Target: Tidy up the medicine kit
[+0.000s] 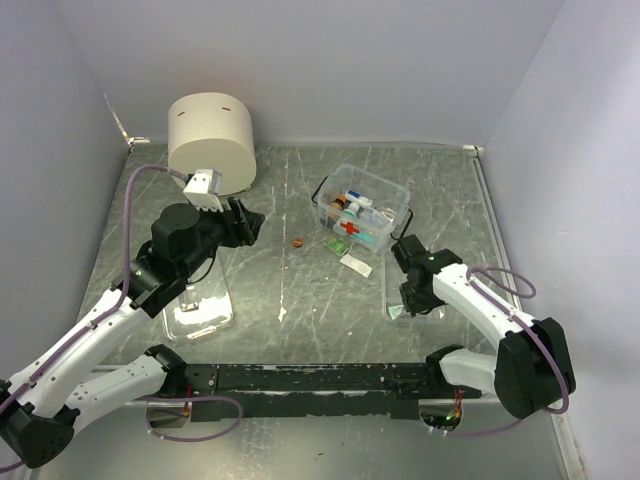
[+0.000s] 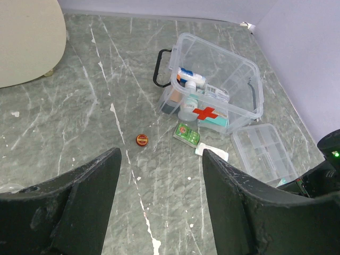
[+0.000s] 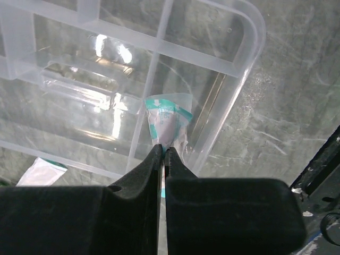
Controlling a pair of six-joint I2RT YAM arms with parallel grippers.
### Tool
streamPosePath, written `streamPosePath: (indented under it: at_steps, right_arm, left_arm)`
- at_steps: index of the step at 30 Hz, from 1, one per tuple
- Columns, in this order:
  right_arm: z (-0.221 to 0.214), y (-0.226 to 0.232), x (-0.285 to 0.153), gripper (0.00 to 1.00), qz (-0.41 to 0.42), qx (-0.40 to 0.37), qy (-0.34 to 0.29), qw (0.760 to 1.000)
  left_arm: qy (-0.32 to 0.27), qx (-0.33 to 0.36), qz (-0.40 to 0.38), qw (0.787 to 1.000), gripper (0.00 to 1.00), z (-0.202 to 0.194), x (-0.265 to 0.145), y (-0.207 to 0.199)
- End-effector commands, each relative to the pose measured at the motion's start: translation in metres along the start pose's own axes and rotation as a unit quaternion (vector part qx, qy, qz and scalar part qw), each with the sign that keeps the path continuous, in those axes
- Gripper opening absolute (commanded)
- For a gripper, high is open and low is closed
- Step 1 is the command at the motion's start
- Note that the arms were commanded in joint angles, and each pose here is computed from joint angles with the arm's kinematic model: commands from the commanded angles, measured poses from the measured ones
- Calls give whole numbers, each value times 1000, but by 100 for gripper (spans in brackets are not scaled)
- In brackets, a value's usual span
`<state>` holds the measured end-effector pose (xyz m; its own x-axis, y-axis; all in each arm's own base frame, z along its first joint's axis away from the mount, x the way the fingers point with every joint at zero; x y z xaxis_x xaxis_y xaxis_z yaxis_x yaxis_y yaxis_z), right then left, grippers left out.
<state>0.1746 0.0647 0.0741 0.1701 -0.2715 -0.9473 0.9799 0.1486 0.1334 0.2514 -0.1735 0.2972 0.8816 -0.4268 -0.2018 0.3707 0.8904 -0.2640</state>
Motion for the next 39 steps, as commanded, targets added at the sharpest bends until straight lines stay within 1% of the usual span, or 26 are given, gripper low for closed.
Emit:
streamPosePath:
  at_steps: [1, 4, 8, 13, 16, 18, 19, 21, 23, 25, 28, 30, 31, 33, 34, 35, 36, 38, 39]
  right_arm:
    - [1, -2, 8, 1, -6, 74, -5, 997]
    - [4, -7, 12, 8, -12, 86, -15, 996]
    - [8, -7, 12, 23, -19, 82, -29, 996]
    - [18, 5, -5, 36, 11, 61, -45, 997]
    - [21, 10, -10, 39, 41, 30, -47, 998]
    - [20, 21, -14, 39, 81, -20, -46, 995]
    - [19, 27, -16, 39, 106, -71, -45, 991]
    - [14, 47, -23, 39, 165, -150, -42, 974]
    - [9, 63, -29, 38, 214, -226, -43, 949]
    - [5, 72, -30, 42, 251, -249, -49, 934]
    - [-6, 90, -42, 42, 344, -290, -43, 892]
    - [-18, 102, -54, 43, 413, -327, -30, 850]
    - [-23, 106, -56, 43, 429, -340, -29, 836]
    - [-34, 115, -58, 43, 452, -384, -24, 805]
    - [-39, 117, -57, 43, 452, -407, -30, 793]
    - [-44, 120, -55, 43, 448, -430, -37, 783]
    - [-51, 121, -53, 42, 443, -464, -50, 765]
    - [-64, 122, -48, 42, 429, -510, -75, 742]
    - [-70, 124, -47, 41, 427, -534, -84, 725]
  left_arm:
    - [-17, -2, 9, 1000, 73, 7, -3, 3]
    - [-17, -3, 8, 1000, 73, 7, -3, 2]
    - [-15, -3, 5, 1000, 73, 7, -2, 2]
    - [-17, -2, 8, 1000, 73, 8, -3, 2]
    - [-18, -3, 6, 1000, 73, 8, -4, 2]
    - [-19, -3, 6, 1000, 73, 8, -4, 2]
    - [-18, -3, 5, 1000, 73, 8, -3, 2]
    - [-17, -4, 3, 1000, 73, 7, -3, 1]
    - [-16, -4, 2, 1000, 73, 8, -2, 1]
    - [-16, -4, 3, 1000, 73, 7, -2, 1]
    - [-19, -3, 5, 1000, 73, 8, -4, 2]
    - [-20, -3, 7, 1000, 73, 8, -4, 2]
    - [-21, -4, 6, 1000, 73, 9, -4, 2]
    - [-19, -4, 5, 1000, 73, 8, -3, 2]
    - [-17, -3, 5, 1000, 73, 7, -2, 2]
    - [-16, -4, 5, 1000, 73, 7, -2, 1]
    - [-15, -3, 6, 1000, 73, 7, -1, 2]
    - [-14, -3, 6, 1000, 73, 6, -1, 1]
    - [-14, -2, 7, 1000, 73, 6, -1, 2]
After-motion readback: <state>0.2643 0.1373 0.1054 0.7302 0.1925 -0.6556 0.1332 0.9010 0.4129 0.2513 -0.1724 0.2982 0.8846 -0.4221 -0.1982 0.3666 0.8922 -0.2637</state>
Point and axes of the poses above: each gripper's point midway between its finger pads, its own x axis out along the fingers, its own y axis along the line the jaws close on, z = x × y, the point moved 3 cm from there along -x, back along the fingers, and after that the axes turned 6 degrees about x, right-handed, at the moved point
